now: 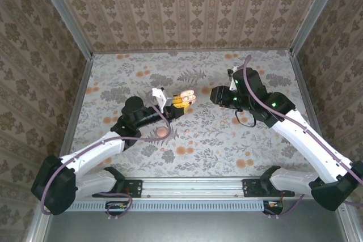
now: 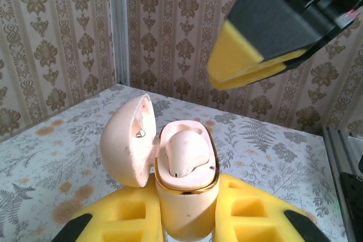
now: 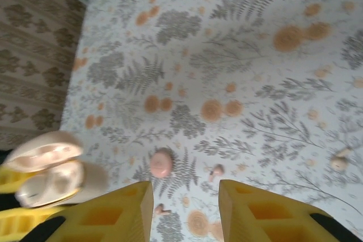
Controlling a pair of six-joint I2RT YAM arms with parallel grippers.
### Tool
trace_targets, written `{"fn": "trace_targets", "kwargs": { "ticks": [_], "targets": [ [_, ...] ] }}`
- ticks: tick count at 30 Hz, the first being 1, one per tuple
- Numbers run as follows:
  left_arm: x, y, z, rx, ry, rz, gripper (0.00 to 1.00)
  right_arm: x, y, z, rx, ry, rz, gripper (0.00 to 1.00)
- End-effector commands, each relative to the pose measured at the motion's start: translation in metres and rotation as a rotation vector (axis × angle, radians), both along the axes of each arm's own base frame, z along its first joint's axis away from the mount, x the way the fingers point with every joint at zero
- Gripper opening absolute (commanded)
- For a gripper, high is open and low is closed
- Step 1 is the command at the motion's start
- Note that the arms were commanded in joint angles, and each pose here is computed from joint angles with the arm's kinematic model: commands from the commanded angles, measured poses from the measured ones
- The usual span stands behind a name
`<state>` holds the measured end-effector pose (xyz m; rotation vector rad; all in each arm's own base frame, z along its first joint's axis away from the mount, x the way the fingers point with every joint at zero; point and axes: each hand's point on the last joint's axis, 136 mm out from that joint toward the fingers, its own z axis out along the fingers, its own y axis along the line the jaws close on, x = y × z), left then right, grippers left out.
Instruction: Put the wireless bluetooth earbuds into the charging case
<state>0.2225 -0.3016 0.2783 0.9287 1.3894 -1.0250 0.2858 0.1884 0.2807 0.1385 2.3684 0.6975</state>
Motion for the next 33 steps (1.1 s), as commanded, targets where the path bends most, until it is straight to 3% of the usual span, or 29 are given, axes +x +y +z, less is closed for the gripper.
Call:
{"fn": "trace_targets", "kwargs": {
  "ticks": [1, 6, 12, 21, 33],
  "targets": [
    [-0.006, 0.005, 0.001, 0.009, 0.003, -0.017, 0.0, -0.008, -0.014, -0.046, -0.072, 0.14, 0.012, 0.37],
    [-0.006, 0.011, -0.007, 0.052, 0.01, 0.008, 0.0, 0.004, -0.034, -0.104, -0.106, 0.26, -0.052, 0.37],
    [-0.007, 0.017, -0.017, 0.07, 0.021, 0.039, 0.0, 0.027, -0.053, -0.144, -0.168, 0.29, -0.113, 0.37],
    [-0.003, 0.018, -0.034, 0.097, 0.042, 0.06, 0.0, 0.062, -0.053, -0.197, -0.266, 0.429, -0.078, 0.29],
    [0.002, 0.013, -0.05, 0.138, 0.05, 0.052, 0.0, 0.064, -0.045, -0.259, -0.308, 0.589, -0.007, 0.25]
  ]
}}
